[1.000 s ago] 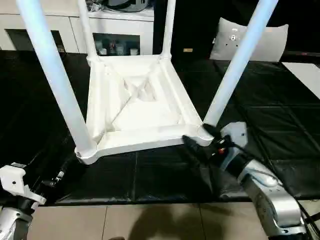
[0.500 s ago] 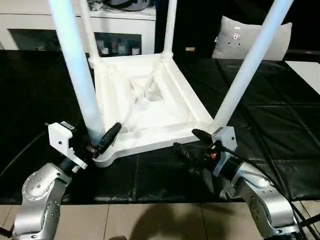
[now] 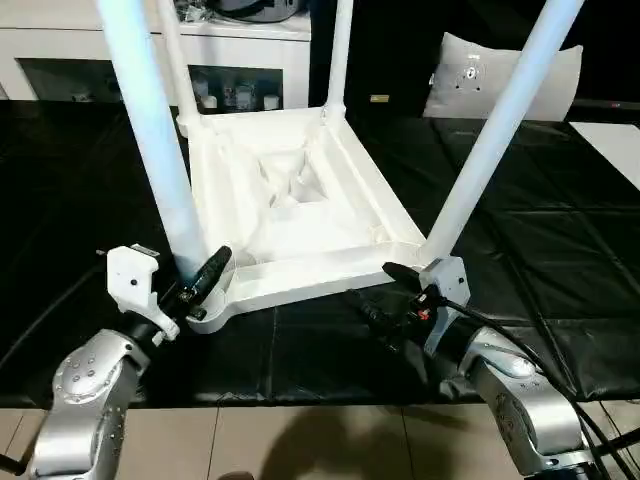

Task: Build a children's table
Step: Flip table

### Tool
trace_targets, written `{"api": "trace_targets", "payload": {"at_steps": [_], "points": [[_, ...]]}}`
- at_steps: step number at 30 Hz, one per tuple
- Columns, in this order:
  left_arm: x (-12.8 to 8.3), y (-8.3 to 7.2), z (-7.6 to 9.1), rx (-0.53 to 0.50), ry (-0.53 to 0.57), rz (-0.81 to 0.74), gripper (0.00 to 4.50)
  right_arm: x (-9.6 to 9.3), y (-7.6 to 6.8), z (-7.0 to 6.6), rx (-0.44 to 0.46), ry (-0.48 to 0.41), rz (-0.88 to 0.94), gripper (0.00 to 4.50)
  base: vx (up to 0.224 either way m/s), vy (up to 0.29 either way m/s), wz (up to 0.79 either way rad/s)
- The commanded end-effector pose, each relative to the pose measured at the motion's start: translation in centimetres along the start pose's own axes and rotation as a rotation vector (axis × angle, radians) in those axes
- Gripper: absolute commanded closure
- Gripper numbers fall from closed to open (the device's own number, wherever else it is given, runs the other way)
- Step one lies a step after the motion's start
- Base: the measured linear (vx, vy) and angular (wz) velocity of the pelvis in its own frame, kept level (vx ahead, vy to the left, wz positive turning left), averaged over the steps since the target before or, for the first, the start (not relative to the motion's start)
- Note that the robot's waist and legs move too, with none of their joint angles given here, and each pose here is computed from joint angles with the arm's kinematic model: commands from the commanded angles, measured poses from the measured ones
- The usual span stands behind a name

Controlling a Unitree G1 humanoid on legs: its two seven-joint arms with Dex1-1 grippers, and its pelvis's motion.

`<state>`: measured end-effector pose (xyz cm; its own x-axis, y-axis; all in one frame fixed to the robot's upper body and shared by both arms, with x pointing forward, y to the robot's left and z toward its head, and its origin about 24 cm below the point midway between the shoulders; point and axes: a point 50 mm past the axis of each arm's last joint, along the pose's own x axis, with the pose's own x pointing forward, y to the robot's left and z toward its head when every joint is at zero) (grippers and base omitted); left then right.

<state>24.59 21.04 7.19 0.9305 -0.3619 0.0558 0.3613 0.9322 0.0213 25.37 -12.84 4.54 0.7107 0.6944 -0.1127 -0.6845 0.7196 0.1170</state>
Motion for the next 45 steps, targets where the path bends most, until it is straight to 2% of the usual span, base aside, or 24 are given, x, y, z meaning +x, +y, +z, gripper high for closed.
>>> {"api": "trace_targets", "payload": {"at_steps": [1, 10, 11, 12, 15, 18, 19, 20, 22, 24, 26, 30, 36, 45], "points": [[-0.1, 0.0, 0.0, -0.008, 0.009, 0.048, 2.45, -0.1, 0.0, -0.2, 0.001, -0.001, 0.005, 0.00, 0.000, 0.000, 0.00], [-0.2, -0.5, -0.2, -0.083, 0.015, 0.152, 2.53, -0.2, 0.3, -0.3, 0.001, -0.011, 0.014, 0.00, 0.000, 0.000, 0.00], [-0.3, -0.7, -0.4, -0.128, 0.021, 0.180, 2.53, -0.4, 0.4, -0.2, 0.004, -0.015, 0.021, 0.00, 0.000, 0.000, 0.00], [-0.3, -0.7, -0.4, -0.128, 0.021, 0.180, 2.53, -0.4, 0.4, -0.2, 0.004, -0.015, 0.021, 0.00, 0.000, 0.000, 0.00], [-0.4, -0.8, -0.7, -0.265, 0.025, 0.261, 2.53, -0.6, 0.5, -0.3, 0.008, -0.014, 0.033, 0.00, 0.000, 0.000, 0.00], [-0.4, -1.8, -1.5, -0.525, 0.036, 0.270, 2.53, -0.9, 0.7, -0.1, 0.012, -0.028, 0.049, 0.00, 0.000, 0.000, 0.00], [-0.4, -1.8, -1.5, -0.525, 0.036, 0.270, 2.53, -0.9, 0.7, -0.1, 0.012, -0.028, 0.049, 0.00, 0.000, 0.000, 0.00], [-0.4, -2.1, -1.7, -0.587, 0.037, 0.266, 2.52, -1.0, 0.7, 0.0, 0.013, -0.042, 0.054, 0.00, 0.000, 0.000, 0.00], [-0.5, -2.5, -1.9, -0.631, 0.056, 0.259, 2.51, -1.2, 0.7, 0.3, 0.021, -0.063, 0.056, 0.00, 0.000, 0.000, 0.00], [-0.7, -2.9, -2.2, -0.613, 0.096, 0.219, 2.51, -1.3, 0.5, 0.3, 0.027, -0.066, 0.050, 0.00, 0.000, 0.000, 0.00], [-0.7, -3.4, -2.3, -0.639, 0.132, 0.171, 2.52, -1.3, 0.1, 0.4, 0.054, -0.067, 0.022, 0.00, 0.000, 0.000, 0.00], [-0.6, -3.5, -2.0, -0.648, 0.132, 0.143, 2.53, -0.8, -0.2, 0.6, 0.081, -0.082, 0.012, 0.00, 0.000, 0.000, 0.00], [-0.2, -4.2, -1.5, -0.647, 0.151, 0.043, 2.53, 1.0, -1.1, 0.9, 0.170, -0.107, -0.031, 0.00, 0.000, 0.000, 0.00], [-0.1, -4.9, -1.2, -0.630, 0.169, -0.024, 2.53, 3.4, -1.1, 0.8, 0.264, -0.147, -0.024, 0.00, 0.000, 0.000, 0.00]]}}
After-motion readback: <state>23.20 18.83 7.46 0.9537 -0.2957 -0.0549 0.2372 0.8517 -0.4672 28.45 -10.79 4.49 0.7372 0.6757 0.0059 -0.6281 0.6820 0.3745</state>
